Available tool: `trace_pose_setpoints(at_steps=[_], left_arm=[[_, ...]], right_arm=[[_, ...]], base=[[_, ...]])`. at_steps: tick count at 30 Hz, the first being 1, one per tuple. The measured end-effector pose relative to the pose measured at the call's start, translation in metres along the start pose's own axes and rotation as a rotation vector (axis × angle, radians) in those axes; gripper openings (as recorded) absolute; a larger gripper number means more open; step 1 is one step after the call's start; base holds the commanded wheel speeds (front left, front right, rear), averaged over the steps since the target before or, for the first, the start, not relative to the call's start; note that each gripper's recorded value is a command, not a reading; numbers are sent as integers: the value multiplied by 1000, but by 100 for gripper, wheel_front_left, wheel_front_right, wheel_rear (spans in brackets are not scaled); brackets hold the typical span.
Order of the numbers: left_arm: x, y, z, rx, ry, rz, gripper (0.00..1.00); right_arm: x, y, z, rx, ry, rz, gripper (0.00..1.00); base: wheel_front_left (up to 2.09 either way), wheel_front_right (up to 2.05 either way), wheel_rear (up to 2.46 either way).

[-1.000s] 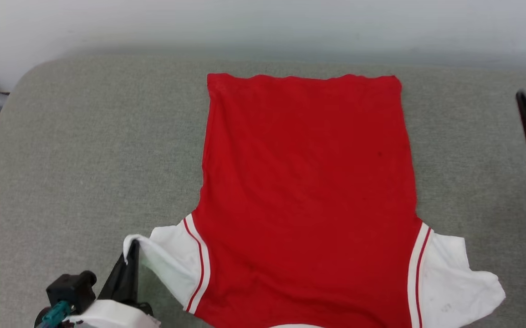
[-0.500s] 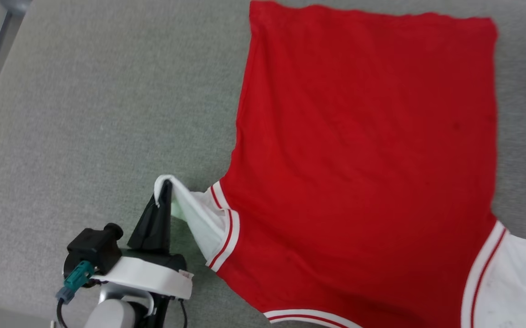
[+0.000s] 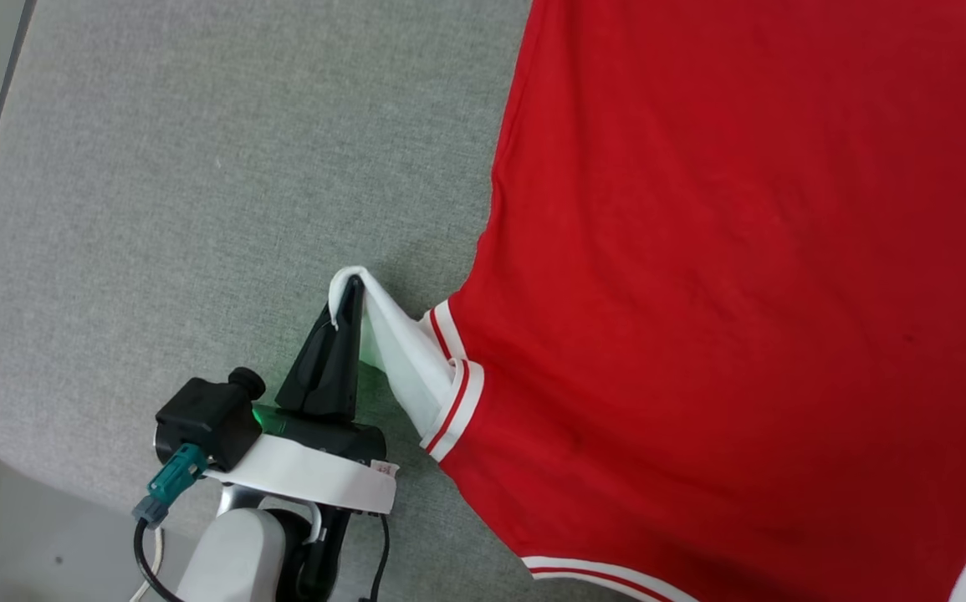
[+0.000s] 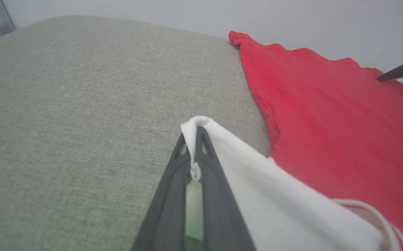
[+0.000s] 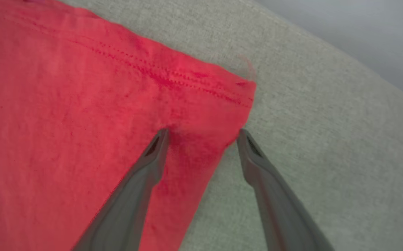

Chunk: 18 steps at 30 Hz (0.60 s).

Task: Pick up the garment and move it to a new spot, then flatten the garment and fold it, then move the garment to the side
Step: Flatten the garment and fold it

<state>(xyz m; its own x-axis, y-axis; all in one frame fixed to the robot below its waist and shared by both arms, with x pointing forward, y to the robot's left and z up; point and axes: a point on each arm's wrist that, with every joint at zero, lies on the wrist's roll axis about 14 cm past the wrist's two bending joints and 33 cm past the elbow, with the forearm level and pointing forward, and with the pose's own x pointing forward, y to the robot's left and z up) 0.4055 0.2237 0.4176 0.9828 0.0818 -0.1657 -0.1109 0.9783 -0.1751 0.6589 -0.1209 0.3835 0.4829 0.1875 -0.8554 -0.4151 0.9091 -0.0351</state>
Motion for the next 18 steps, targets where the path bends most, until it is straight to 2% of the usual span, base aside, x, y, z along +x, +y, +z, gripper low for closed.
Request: trace_pose_setpoints(at_steps=[5,10,11,12,18], left_arm=[[3,5,-7,7,19,16,0],[3,6,-12,3,30,24,0],[3,7,-12,4,32,25,0],[4,7,-13,3,32,24,0],[3,8,-7,3,16,27,0]], right_arm=[[27,10,-19,1,77,24,100],[34,6,-31,4,123,18,100],[34,6,-31,4,123,17,7],[33,6,-31,5,119,17,0],[20,8,-20,6,43,12,0]], base=[[0,0,0],[0,0,0],[0,0,0],[0,0,0],[0,0,0]])
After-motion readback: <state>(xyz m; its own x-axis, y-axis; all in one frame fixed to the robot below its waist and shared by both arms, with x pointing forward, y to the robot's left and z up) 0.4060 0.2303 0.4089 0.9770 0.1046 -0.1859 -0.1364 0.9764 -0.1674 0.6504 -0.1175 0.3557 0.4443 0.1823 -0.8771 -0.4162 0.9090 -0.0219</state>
